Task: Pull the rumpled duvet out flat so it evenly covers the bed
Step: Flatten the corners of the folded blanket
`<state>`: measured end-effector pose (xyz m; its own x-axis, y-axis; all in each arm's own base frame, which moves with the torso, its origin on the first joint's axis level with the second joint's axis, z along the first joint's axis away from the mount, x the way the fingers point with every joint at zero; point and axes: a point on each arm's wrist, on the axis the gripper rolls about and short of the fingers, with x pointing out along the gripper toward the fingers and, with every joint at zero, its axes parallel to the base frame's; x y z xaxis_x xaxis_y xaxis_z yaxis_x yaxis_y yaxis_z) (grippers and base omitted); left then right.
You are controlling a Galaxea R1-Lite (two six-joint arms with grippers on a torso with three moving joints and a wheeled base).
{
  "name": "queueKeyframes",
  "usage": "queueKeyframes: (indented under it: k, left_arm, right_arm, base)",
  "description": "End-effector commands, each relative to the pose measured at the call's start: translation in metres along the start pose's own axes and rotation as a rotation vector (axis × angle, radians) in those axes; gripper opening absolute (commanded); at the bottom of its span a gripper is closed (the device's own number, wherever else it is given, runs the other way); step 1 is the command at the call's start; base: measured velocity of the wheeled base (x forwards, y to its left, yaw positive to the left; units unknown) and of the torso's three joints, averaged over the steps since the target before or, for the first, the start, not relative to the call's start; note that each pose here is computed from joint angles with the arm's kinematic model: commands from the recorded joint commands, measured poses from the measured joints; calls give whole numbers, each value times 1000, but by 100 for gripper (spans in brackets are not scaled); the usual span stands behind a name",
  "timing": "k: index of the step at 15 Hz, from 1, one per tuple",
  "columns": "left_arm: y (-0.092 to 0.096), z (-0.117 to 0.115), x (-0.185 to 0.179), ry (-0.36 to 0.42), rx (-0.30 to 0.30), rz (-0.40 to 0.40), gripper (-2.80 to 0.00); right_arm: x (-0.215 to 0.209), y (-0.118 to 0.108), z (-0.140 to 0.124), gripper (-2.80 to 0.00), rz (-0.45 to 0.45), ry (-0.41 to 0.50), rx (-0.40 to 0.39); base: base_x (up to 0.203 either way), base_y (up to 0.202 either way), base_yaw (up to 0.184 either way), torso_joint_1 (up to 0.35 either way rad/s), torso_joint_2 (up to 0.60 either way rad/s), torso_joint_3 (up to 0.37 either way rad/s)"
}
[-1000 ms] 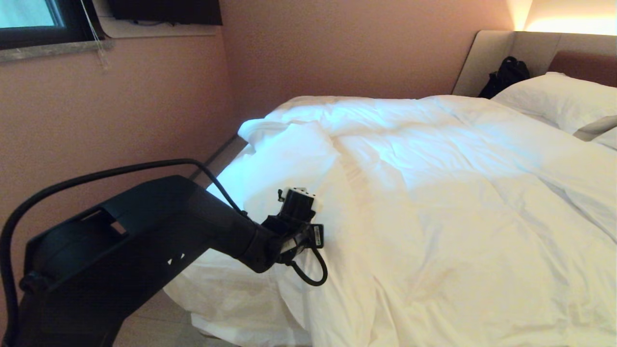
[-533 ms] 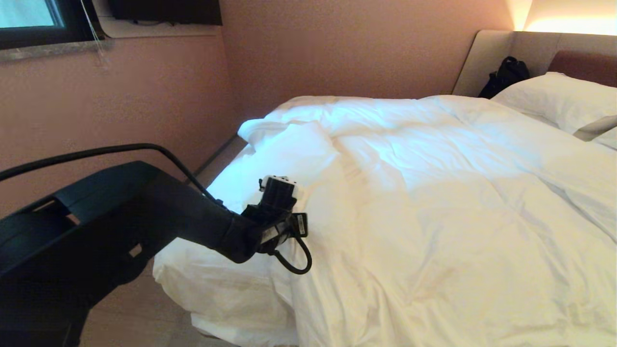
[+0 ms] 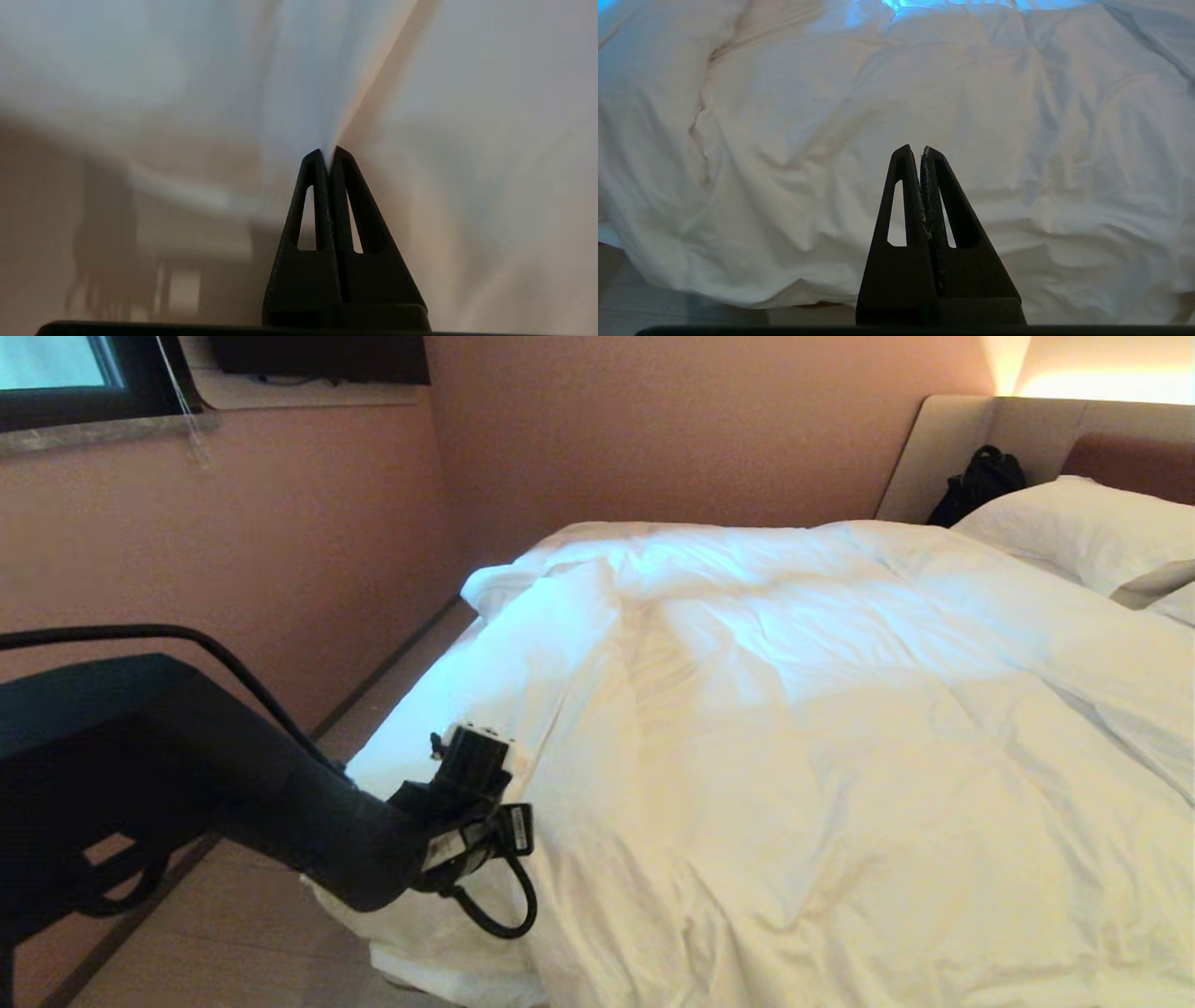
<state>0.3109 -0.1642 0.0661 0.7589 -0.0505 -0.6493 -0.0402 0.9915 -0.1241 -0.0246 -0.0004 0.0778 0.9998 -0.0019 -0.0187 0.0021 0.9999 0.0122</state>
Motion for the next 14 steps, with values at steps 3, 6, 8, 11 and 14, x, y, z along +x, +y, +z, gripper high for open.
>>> queueKeyframes:
  k: [3, 6, 8, 11, 14]
  left_arm:
    - [23, -20, -31, 43, -75, 27, -280]
    - [38, -31, -42, 69, -99, 56, -280]
    - [45, -29, -48, 50, -126, 58, -280]
    - [45, -17, -63, -23, -141, 9, -280]
    - [39, 22, -82, -161, -120, -70, -280]
  right_arm:
    - [0, 0, 0, -280, 0, 1, 0]
    - [0, 0, 0, -280, 0, 0, 0]
    - [0, 0, 0, -280, 0, 0, 0]
    - [0, 0, 0, -280, 0, 0, 0]
    - [0, 0, 0, -280, 0, 1, 0]
  base:
    - [0, 0, 0, 0, 0, 0]
    - [0, 0, 0, 0, 0, 0]
    - [0, 0, 0, 0, 0, 0]
    - [0, 0, 0, 0, 0, 0]
    - [0, 0, 0, 0, 0, 0]
